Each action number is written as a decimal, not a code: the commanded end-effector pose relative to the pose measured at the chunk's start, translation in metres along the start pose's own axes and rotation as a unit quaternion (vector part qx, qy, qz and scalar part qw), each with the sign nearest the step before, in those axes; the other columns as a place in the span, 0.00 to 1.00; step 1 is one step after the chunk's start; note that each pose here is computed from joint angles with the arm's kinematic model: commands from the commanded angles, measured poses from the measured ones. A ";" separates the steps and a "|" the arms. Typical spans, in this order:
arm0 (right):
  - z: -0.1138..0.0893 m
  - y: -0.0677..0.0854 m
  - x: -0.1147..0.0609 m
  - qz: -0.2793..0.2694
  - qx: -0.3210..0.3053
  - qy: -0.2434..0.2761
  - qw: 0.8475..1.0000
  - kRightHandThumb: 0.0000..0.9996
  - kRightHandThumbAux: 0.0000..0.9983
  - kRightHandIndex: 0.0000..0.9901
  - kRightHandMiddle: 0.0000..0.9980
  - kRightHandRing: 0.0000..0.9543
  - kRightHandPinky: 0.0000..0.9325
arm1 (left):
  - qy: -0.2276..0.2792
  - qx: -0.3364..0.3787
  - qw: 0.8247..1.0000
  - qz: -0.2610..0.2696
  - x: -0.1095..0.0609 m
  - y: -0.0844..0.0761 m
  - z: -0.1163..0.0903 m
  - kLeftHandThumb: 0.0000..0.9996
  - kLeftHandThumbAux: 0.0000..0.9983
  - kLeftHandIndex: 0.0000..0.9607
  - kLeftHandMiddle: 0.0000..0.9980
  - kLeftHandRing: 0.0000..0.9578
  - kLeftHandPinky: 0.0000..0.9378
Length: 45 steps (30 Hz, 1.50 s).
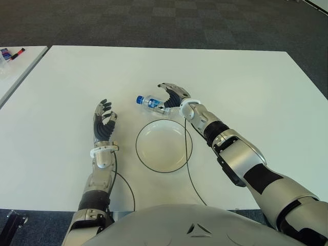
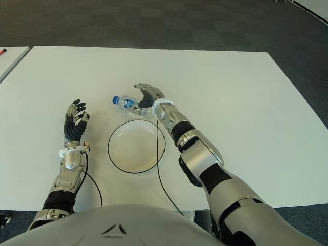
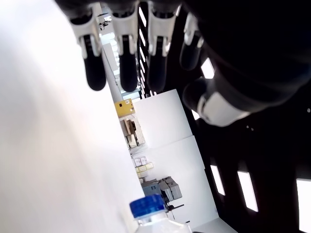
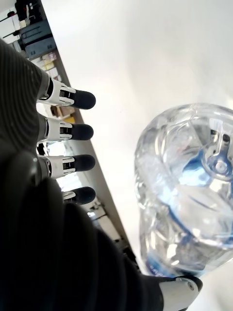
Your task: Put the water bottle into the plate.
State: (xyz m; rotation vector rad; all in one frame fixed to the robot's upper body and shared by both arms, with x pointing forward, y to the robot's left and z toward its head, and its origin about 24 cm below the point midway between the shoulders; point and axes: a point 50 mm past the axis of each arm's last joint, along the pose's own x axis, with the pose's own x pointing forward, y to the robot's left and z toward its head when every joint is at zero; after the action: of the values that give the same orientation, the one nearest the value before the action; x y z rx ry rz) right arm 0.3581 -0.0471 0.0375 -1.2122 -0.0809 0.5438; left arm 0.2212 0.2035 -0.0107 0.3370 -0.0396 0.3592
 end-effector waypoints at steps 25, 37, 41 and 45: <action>-0.012 -0.007 0.000 0.040 -0.029 0.023 0.999 0.09 0.47 0.00 0.00 0.00 0.02 | -0.058 -0.039 0.996 -0.049 0.002 -0.035 0.055 0.52 0.63 0.13 0.24 0.26 0.29; -0.012 -0.011 -0.001 0.019 -0.018 0.013 1.000 0.10 0.47 0.00 0.00 0.00 0.04 | -0.082 -0.046 0.994 -0.058 0.002 -0.039 0.060 0.47 0.59 0.12 0.24 0.26 0.30; -0.012 -0.012 -0.002 0.015 -0.018 0.011 1.000 0.11 0.47 0.00 0.00 0.00 0.06 | -0.081 -0.043 0.994 -0.060 0.002 -0.039 0.059 0.47 0.60 0.12 0.24 0.26 0.30; -0.013 -0.013 -0.002 0.013 -0.021 0.012 1.000 0.11 0.46 0.00 0.00 0.00 0.07 | -0.082 -0.042 0.994 -0.060 0.002 -0.039 0.060 0.47 0.61 0.12 0.24 0.26 0.30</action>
State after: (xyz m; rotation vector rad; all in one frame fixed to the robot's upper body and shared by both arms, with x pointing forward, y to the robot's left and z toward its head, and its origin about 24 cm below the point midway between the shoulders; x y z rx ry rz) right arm 0.3660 -0.0581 0.0469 -1.2711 -0.0677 0.5623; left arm 0.2369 0.1503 0.0349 0.2708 -0.2024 0.2224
